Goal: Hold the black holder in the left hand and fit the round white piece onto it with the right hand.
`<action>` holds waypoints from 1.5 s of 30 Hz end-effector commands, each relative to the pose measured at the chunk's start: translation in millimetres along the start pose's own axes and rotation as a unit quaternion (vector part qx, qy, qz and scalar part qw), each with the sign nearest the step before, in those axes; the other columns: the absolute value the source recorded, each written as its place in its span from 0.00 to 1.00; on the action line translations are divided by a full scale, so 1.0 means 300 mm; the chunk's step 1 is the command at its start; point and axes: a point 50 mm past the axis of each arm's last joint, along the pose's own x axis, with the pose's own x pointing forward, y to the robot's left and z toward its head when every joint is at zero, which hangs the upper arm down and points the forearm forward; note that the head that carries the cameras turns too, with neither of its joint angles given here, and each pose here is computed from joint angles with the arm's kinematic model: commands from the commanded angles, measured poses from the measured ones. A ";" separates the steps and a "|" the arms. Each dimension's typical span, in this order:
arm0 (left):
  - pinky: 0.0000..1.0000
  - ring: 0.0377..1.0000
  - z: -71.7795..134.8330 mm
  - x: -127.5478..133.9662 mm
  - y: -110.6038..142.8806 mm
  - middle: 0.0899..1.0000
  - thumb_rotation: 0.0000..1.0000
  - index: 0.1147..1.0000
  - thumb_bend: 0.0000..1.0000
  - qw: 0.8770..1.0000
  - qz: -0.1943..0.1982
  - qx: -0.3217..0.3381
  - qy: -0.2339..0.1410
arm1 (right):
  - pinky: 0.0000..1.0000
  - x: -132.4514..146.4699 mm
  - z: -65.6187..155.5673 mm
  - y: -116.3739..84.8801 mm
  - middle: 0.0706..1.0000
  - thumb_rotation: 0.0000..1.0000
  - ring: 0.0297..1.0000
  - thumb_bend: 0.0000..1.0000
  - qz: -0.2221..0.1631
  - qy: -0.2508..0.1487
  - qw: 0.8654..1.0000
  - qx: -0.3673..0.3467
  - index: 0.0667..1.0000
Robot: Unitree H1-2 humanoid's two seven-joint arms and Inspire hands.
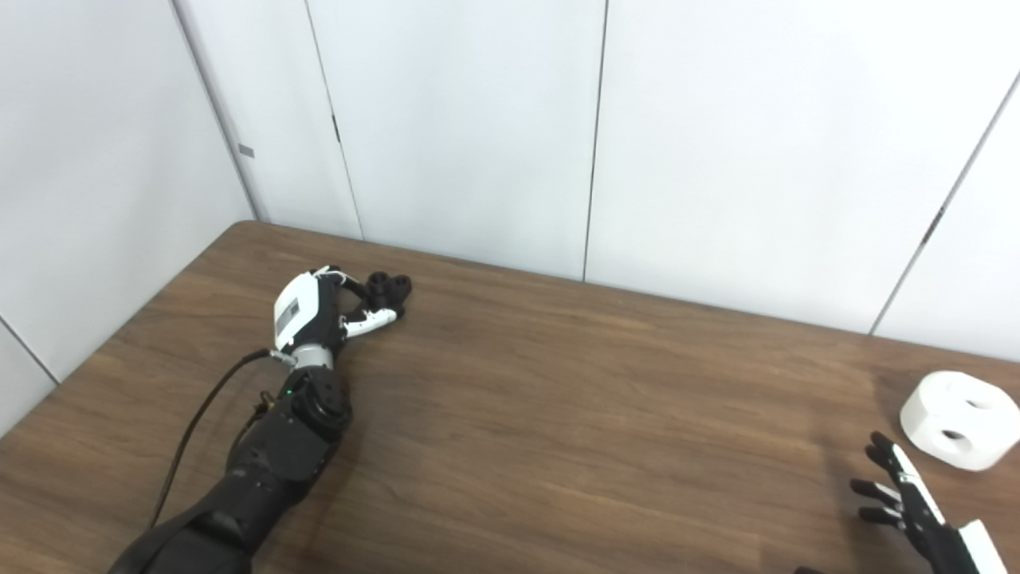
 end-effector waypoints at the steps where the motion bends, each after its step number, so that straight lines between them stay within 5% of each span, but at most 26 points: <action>1: 1.00 0.98 0.005 -0.009 -0.019 0.88 0.06 0.42 0.52 0.999 -0.037 -0.007 -0.022 | 0.72 0.021 0.041 -0.039 0.94 0.23 0.81 0.76 -0.011 -0.030 0.999 -0.013 0.96; 8: 1.00 1.00 0.050 -0.051 -0.043 0.92 0.06 0.42 0.52 0.988 -0.123 0.006 -0.098 | 0.68 0.034 0.038 -0.031 0.92 0.25 0.80 0.77 -0.015 -0.033 0.999 -0.013 0.95; 13: 1.00 1.00 0.108 -0.097 -0.083 0.95 0.06 0.42 0.53 0.961 -0.214 0.021 -0.172 | 0.67 0.040 0.051 -0.025 0.92 0.23 0.80 0.78 -0.014 -0.034 0.999 -0.011 0.95; 25: 1.00 1.00 0.253 -0.229 -0.225 0.96 0.06 0.41 0.53 0.900 -0.336 0.038 -0.274 | 0.72 0.055 0.078 -0.013 0.93 0.23 0.81 0.80 -0.010 -0.029 0.999 -0.010 0.94; 34: 0.99 1.00 0.393 -0.381 -0.380 0.96 0.06 0.41 0.52 0.846 -0.419 0.047 -0.326 | 0.69 0.065 0.085 0.007 0.92 0.27 0.79 0.82 -0.015 -0.049 0.999 -0.009 0.93; 37: 0.94 1.00 0.430 -0.427 -0.424 0.96 0.06 0.41 0.52 0.829 -0.441 0.043 -0.340 | 0.69 0.065 0.098 0.012 0.92 0.22 0.79 0.82 -0.018 -0.053 0.998 -0.012 0.94; 45: 0.99 1.00 0.471 -0.496 -0.482 0.96 0.06 0.41 0.52 0.806 -0.467 0.029 -0.361 | 0.68 0.070 0.125 0.024 0.91 0.22 0.79 0.82 -0.023 -0.060 0.998 -0.018 0.94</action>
